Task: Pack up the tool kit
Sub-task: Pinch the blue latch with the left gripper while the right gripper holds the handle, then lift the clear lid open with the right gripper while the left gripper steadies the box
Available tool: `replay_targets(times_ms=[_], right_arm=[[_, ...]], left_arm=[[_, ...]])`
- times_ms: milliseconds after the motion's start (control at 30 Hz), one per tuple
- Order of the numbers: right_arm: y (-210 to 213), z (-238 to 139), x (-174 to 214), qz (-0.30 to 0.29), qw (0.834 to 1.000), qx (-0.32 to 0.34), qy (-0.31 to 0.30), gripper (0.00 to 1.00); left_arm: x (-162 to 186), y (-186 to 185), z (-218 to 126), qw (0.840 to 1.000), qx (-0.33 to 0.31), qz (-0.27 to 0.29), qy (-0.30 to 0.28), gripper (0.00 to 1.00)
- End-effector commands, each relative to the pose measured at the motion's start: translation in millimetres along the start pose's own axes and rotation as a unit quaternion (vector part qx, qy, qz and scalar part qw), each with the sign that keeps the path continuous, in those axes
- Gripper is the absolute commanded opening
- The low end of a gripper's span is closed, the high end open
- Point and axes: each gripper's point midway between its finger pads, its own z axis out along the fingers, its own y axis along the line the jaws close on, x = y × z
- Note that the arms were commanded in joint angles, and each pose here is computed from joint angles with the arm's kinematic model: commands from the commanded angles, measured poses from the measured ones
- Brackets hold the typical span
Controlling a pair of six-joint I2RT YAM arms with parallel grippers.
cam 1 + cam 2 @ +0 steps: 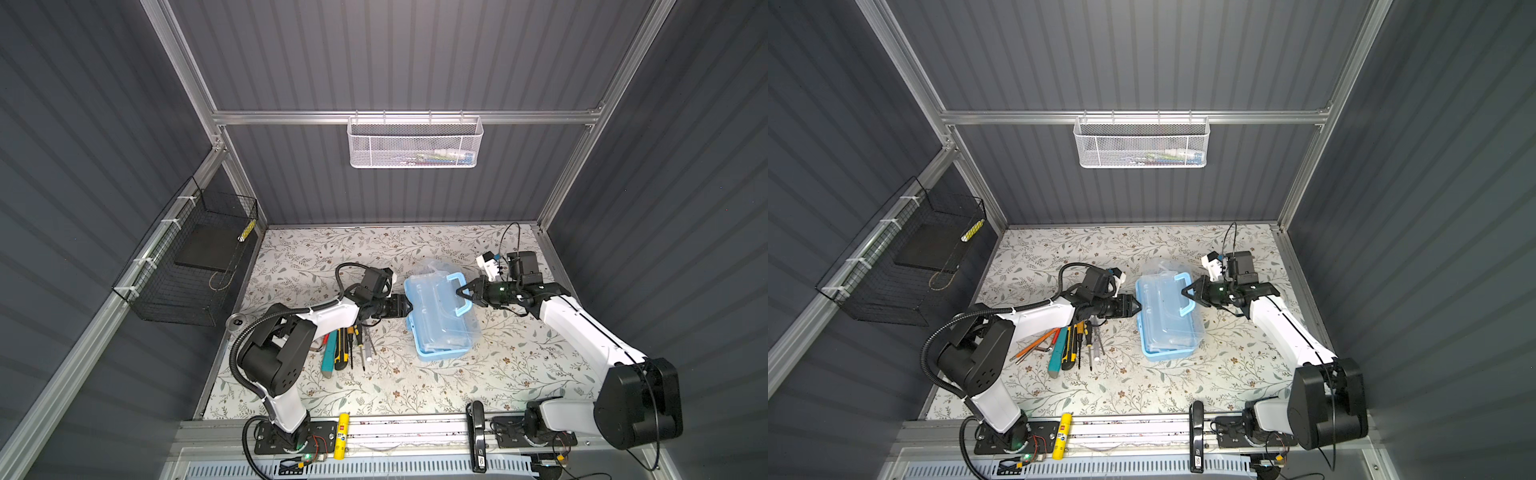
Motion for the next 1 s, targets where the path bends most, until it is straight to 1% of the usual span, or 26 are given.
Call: replay_targets(times_ms=[0, 200, 367, 500, 767, 867, 933, 967], right_arm=[[7, -16, -13, -0.029, 0.999, -0.012, -0.028, 0.00], [-21, -31, -16, -0.007, 0.999, 0.011, -0.047, 0.00], [-48, -45, -19, 0.025, 0.997, 0.025, -0.067, 0.00], [-59, -46, -18, 0.038, 0.996, 0.022, -0.073, 0.06], [-81, -50, -18, 0.064, 0.994, 0.035, -0.084, 0.10], [-89, -55, -22, 0.075, 0.992, 0.039, -0.097, 0.14], [-93, -56, -23, 0.082, 0.991, 0.040, -0.101, 0.20], [-94, -56, -23, 0.083, 0.990, 0.041, -0.102, 0.21]], left_arm=[[23, 22, 9, 0.998, -0.041, 0.002, 0.042, 0.67], [23, 25, 10, 0.998, -0.048, 0.005, 0.043, 0.65], [23, 29, 12, 0.997, -0.059, 0.004, 0.044, 0.64], [22, 27, 15, 0.998, -0.049, 0.001, 0.042, 0.63], [18, 23, 13, 0.998, -0.044, 0.005, 0.037, 0.61], [17, 22, 13, 0.998, -0.044, 0.007, 0.037, 0.60], [16, 21, 13, 0.998, -0.042, 0.007, 0.036, 0.60], [15, 20, 13, 0.998, -0.041, 0.007, 0.036, 0.60]])
